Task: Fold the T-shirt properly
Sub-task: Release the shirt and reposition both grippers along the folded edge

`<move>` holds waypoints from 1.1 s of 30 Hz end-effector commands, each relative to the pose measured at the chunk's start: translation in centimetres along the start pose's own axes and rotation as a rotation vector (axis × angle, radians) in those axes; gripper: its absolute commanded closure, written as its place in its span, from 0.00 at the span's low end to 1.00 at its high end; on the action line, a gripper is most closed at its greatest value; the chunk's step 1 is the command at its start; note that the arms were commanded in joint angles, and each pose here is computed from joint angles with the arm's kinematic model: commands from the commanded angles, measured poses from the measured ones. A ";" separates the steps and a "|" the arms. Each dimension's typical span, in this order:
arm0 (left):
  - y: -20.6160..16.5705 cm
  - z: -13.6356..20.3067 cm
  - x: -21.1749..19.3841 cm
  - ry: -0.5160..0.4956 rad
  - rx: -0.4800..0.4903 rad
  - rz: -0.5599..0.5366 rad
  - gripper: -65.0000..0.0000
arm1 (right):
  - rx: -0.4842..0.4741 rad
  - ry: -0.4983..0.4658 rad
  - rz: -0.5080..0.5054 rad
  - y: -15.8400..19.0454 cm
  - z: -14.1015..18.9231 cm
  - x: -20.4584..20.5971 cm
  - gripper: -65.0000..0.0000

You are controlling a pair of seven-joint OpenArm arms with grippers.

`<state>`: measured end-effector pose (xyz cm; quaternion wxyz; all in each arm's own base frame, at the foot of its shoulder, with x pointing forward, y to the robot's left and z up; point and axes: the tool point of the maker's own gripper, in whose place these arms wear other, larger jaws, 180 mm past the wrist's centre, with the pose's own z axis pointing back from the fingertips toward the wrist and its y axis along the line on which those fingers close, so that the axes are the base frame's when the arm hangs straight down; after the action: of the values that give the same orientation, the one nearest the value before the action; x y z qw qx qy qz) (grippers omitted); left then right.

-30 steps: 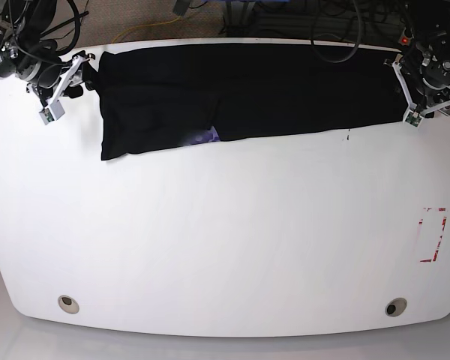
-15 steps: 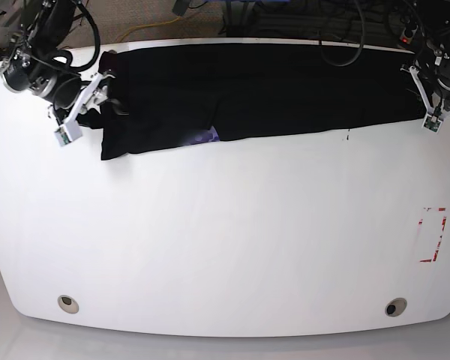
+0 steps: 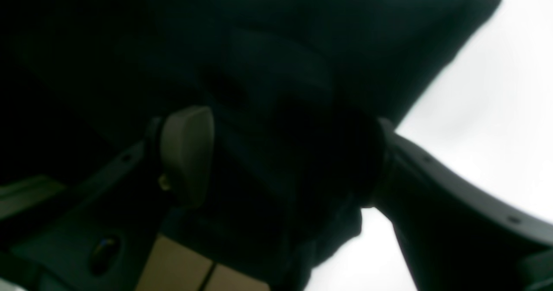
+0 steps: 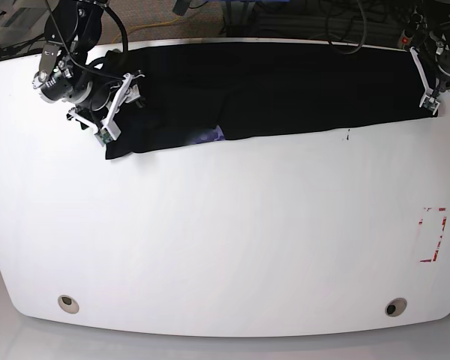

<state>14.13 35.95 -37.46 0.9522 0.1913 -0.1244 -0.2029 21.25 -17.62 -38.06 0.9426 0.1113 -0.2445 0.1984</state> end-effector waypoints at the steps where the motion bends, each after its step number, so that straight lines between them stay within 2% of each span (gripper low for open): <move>1: 0.5 -1.2 -0.1 0.010 -0.008 0.024 0.55 | 0.008 -0.008 -0.014 -0.4 -0.4 0.0 0.31; 6: -0.8 -4.2 1.2 -0.010 -0.091 0.023 0.55 | 0.046 -0.033 -0.076 -0.7 -2.1 -0.5 0.31; 11: -0.7 -3.8 4.2 -0.074 -0.083 -0.009 0.55 | 0.038 -0.033 -0.108 -2.8 -2.8 -0.6 0.31; 13: -0.4 -3.5 5.2 -0.101 -0.073 -0.009 0.55 | 0.023 -0.064 -0.109 -4.2 -2.9 0.4 0.31; 15: 0.0 -3.1 7.1 -0.139 -0.060 -0.009 0.55 | 0.009 -0.074 -0.114 -5.6 -2.9 1.0 0.31; 19: 2.0 -1.4 9.1 -0.143 0.007 -0.013 0.55 | -0.030 -0.091 -0.100 -8.3 -2.2 2.8 0.31; 23: 3.9 0.7 11.1 -0.185 0.079 -0.015 0.55 | -0.051 -0.112 -0.072 -9.2 -1.4 4.2 0.31; 27: 6.6 2.8 10.8 -0.169 0.159 0.041 0.54 | -0.061 -0.113 -0.059 -9.4 -1.1 4.7 0.31; 30: 6.3 3.5 12.0 -0.231 0.123 0.054 0.46 | -0.059 -0.113 -0.061 -9.2 -1.2 4.7 0.31; 33: 7.6 4.7 12.6 -0.287 0.120 0.051 0.41 | -0.056 -0.113 -0.062 -9.1 -1.3 4.6 0.31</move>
<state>25.75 33.98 -30.46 0.9276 0.1894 -0.2579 -0.1927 28.46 -23.41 -39.19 0.9420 0.1131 -0.2784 0.1494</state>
